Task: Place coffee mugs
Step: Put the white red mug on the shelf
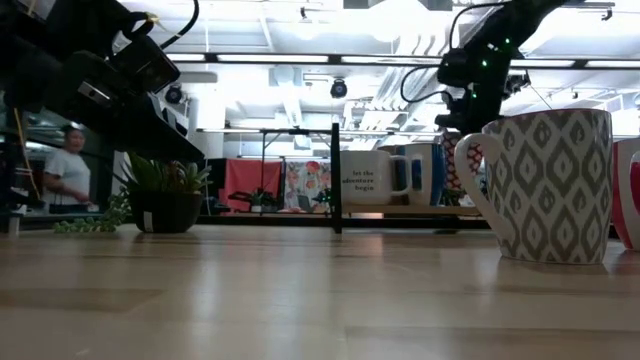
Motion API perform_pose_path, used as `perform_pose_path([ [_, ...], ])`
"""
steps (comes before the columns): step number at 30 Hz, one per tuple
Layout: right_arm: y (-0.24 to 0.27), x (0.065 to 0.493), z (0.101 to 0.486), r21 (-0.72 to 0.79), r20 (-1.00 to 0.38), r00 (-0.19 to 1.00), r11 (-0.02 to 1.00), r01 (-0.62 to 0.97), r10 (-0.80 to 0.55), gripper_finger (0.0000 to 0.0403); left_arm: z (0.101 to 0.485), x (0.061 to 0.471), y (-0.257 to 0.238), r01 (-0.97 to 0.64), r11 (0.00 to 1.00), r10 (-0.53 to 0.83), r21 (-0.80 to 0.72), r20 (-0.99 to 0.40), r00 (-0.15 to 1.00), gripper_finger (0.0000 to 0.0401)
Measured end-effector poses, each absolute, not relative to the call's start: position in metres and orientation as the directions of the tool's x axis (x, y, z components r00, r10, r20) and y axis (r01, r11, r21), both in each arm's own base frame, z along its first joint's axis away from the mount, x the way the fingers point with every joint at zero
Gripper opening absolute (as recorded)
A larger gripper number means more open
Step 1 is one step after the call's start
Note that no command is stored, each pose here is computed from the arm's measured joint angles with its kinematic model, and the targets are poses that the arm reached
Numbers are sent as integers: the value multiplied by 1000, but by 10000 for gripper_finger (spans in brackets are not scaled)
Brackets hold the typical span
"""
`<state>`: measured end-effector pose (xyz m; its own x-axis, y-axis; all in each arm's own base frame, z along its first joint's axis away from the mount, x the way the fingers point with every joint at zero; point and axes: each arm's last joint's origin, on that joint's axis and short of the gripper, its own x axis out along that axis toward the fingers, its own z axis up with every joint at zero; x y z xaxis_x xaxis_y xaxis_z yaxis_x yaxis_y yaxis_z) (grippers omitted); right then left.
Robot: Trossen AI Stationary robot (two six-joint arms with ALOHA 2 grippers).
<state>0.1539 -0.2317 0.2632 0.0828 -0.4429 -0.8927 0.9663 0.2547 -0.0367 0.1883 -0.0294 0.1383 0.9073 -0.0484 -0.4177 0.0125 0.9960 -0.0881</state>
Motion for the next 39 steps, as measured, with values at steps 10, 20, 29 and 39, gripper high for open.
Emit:
perform_pose_path([
  [10,-230,152,256,14,-910,119,258,966,-397,0,138,188,-29,-11,990,-48,-138,-417,907,0],
  [20,-232,154,258,3,-892,102,220,975,-441,0,138,188,-29,-13,990,-48,-143,-418,907,0],
  [29,-227,161,257,6,-898,118,257,967,-424,0,138,188,-29,1,994,-48,-112,-418,907,0],
  [39,-226,167,249,-37,-907,79,264,964,-414,0,138,188,-29,3,994,-50,-112,-419,907,0],
])
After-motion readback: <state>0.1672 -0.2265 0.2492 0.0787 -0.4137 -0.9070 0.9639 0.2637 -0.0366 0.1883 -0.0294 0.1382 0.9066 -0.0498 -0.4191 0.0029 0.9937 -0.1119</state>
